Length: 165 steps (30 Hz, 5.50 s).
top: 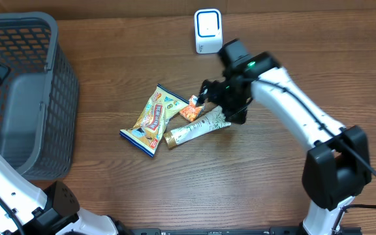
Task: Scan the item barcode
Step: 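Reach the right gripper to the shampoo tube and grasp it, then hold the shampoo tube up to the white scanner, then carry the shampoo tube off the table's right edge, return gripper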
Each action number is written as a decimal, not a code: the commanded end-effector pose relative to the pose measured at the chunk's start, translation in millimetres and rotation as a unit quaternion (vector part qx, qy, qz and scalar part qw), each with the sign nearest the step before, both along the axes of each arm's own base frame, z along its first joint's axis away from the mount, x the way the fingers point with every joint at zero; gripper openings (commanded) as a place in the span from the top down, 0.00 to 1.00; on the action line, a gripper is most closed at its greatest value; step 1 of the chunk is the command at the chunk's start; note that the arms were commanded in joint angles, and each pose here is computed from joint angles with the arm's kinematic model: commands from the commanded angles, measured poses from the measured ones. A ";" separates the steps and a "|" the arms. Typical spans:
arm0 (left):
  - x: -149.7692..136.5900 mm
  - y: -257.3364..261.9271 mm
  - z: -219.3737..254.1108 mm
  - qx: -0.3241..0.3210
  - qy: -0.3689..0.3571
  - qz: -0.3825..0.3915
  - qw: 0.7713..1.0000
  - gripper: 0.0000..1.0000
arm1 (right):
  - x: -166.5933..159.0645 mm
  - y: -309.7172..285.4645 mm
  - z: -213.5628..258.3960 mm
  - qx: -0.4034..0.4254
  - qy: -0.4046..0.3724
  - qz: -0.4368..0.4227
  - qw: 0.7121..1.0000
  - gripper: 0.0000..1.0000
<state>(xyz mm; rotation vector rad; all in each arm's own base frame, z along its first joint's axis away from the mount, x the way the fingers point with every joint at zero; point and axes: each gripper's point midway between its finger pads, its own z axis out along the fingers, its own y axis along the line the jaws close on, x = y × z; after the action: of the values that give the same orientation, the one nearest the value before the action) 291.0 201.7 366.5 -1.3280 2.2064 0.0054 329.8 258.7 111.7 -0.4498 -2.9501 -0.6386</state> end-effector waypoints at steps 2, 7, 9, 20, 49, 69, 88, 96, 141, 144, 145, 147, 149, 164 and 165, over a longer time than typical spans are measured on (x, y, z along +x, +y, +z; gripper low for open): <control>0.1 0.9 1.3 0.000 -0.003 0.004 1.000 0.00 | -16.9 16.2 -21.6 -0.074 -0.012 -0.072 0.995 0.00; 0.1 0.9 1.3 0.000 -0.003 0.004 1.000 0.00 | -27.0 34.1 -40.0 -0.087 -0.028 -0.108 0.990 0.00; 0.1 0.9 1.3 0.000 -0.003 0.004 1.000 0.00 | -28.1 27.1 -48.4 -0.108 -0.025 -0.151 0.982 0.00; 0.1 0.9 1.3 0.000 -0.003 0.004 1.000 0.00 | -24.6 25.6 -88.6 -0.111 -0.029 -0.167 0.979 0.00; 0.2 0.9 1.3 0.000 -0.003 0.004 1.000 0.00 | -41.5 -29.1 -99.8 -0.160 0.069 -0.109 0.979 0.73; 0.1 0.8 1.2 0.000 -0.003 0.004 1.000 0.00 | 198.7 -18.8 96.1 0.050 -0.352 -0.106 0.929 0.96; 0.1 0.9 1.3 0.000 -0.003 0.004 1.000 0.00 | 274.7 8.9 50.9 0.218 -0.306 -0.326 0.867 0.96; 0.1 0.9 1.3 0.000 -0.003 0.004 1.000 0.00 | 274.4 19.7 72.3 0.232 -0.333 -0.269 0.874 0.96; 0.1 0.9 1.2 0.000 -0.003 0.004 1.000 0.00 | -100.5 -629.5 -12.4 -0.299 0.065 -0.690 0.656 0.52; 0.1 0.9 1.3 0.000 -0.003 0.004 1.000 0.00 | -87.1 -621.1 -13.4 -0.262 0.054 -0.671 0.692 0.40; 0.2 0.9 1.3 0.000 -0.003 0.004 1.000 0.01 | -77.7 -616.4 -11.1 -0.239 0.042 -0.660 0.711 0.36; 0.2 0.9 1.3 0.000 -0.003 0.004 1.000 0.00 | -56.2 -605.3 -0.2 -0.184 0.008 -0.637 0.749 0.29; 0.1 0.9 1.3 0.000 -0.003 0.004 1.000 0.00 | -34.1 -591.0 18.5 -0.129 -0.037 -0.611 0.780 0.24; 0.1 0.9 1.3 0.000 -0.003 0.004 1.000 0.00 | 87.7 -297.6 114.9 0.072 -0.206 -0.186 0.958 0.00; 0.2 0.9 1.3 0.000 -0.003 0.004 1.000 0.00 | 93.0 -274.5 114.0 0.070 -0.212 -0.156 0.962 0.00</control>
<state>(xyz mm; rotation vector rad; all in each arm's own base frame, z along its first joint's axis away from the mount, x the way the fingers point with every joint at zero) 291.0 201.7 366.5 -1.3280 2.2064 0.0054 414.4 -61.9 226.8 -1.1543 -3.1234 -1.0977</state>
